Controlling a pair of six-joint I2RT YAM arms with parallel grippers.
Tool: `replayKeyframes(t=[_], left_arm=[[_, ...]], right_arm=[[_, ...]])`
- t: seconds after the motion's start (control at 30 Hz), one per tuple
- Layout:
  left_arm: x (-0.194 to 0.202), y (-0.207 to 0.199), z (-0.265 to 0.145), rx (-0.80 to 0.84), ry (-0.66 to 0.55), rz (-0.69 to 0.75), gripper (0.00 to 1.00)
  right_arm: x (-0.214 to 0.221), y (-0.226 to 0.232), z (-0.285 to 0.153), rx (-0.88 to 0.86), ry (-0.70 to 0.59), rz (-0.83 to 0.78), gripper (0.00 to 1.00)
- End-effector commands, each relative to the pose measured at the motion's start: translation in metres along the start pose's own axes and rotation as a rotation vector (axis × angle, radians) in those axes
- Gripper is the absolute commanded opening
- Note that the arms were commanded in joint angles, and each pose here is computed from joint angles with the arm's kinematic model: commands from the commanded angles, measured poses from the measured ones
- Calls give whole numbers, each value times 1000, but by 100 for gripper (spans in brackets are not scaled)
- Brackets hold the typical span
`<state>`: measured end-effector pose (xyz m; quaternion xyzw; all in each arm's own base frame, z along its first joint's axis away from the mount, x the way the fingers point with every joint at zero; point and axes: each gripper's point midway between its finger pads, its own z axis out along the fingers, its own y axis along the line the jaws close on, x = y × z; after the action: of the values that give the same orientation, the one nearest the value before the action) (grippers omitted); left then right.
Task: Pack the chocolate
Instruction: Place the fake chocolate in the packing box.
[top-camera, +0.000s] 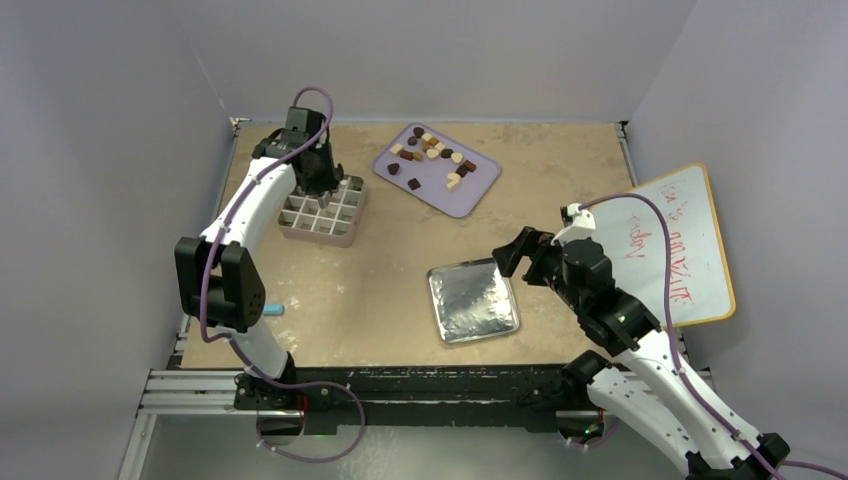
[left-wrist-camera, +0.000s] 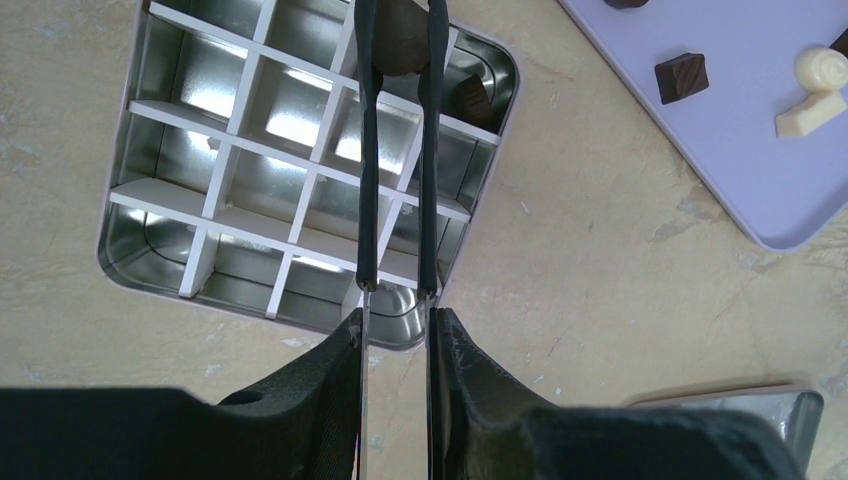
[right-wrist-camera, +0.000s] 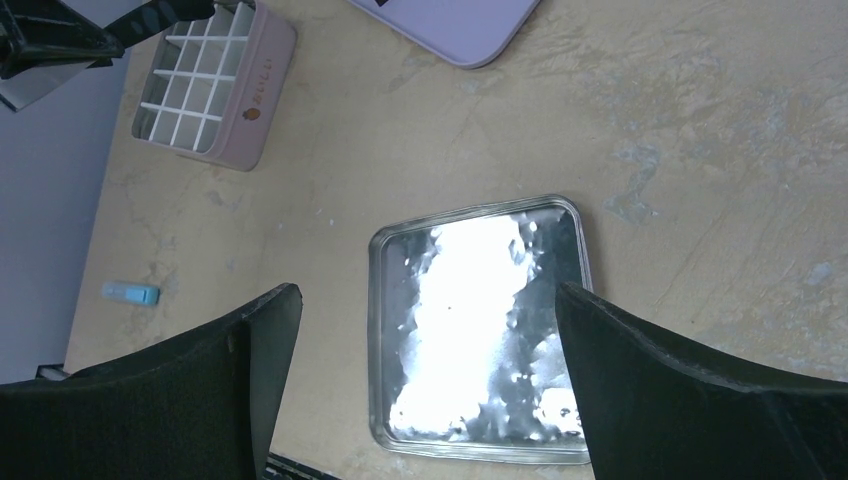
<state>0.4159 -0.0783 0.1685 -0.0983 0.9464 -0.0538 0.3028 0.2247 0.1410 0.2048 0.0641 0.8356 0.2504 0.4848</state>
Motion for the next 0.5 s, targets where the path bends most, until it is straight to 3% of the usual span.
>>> replayKeyframes(t=[0.0,0.17,0.47], left_arm=[[-11,-6,0,22,-37,4,24],[-12,-5,3,16,-30,6,31],[-16,-5,2,9,-35,9,33]], right_arm=[[-22,15,-7,-53,-65,-8,99],[-23,14,-10,-58,-75,-9,99],[-27,15,-14,-67,-92,-33,99]])
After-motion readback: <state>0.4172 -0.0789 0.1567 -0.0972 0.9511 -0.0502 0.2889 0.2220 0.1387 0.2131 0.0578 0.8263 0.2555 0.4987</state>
